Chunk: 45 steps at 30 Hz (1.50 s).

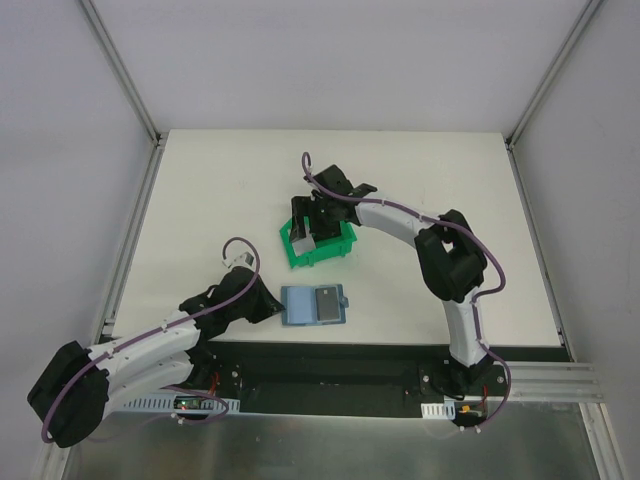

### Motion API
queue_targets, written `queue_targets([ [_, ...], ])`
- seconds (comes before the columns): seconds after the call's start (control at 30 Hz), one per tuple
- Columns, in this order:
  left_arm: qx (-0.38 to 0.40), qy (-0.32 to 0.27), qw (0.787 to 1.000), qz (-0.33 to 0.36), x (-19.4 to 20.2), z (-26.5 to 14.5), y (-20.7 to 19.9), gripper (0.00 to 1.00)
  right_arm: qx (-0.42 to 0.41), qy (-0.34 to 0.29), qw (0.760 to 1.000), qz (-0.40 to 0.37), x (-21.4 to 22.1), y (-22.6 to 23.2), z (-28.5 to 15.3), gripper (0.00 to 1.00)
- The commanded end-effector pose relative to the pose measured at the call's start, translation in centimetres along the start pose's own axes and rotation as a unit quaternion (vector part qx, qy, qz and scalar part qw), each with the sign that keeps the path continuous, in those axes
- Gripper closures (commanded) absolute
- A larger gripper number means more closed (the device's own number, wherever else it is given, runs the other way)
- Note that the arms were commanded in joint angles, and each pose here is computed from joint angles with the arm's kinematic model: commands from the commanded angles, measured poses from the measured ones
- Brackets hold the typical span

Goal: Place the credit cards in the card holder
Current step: Pick up the credit card from the storage box.

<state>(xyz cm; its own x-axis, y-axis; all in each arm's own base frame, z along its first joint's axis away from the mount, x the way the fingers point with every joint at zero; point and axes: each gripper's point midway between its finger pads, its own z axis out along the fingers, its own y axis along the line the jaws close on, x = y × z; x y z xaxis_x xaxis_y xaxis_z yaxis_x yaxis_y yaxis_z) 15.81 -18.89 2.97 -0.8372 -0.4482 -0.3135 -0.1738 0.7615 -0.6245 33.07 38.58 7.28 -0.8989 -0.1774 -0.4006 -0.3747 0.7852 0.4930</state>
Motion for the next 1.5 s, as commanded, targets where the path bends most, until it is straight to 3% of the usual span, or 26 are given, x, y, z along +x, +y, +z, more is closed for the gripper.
queue_targets([
  [0.0,0.007,-0.016,1.0,0.009,-1.0,-0.1,-1.0,1.0,-0.033,-0.012,0.999,0.007,-1.5,1.5,-0.3,0.19],
  [0.43,0.002,-0.013,1.0,0.013,-1.0,0.0,-0.9,1.0,-0.058,-0.024,0.998,0.005,-2.2,2.1,-1.6,0.41],
  [1.47,0.006,0.002,1.0,0.015,-0.6,0.2,-1.1,1.0,-0.054,-0.045,0.998,0.001,-3.0,1.8,-3.5,0.71],
])
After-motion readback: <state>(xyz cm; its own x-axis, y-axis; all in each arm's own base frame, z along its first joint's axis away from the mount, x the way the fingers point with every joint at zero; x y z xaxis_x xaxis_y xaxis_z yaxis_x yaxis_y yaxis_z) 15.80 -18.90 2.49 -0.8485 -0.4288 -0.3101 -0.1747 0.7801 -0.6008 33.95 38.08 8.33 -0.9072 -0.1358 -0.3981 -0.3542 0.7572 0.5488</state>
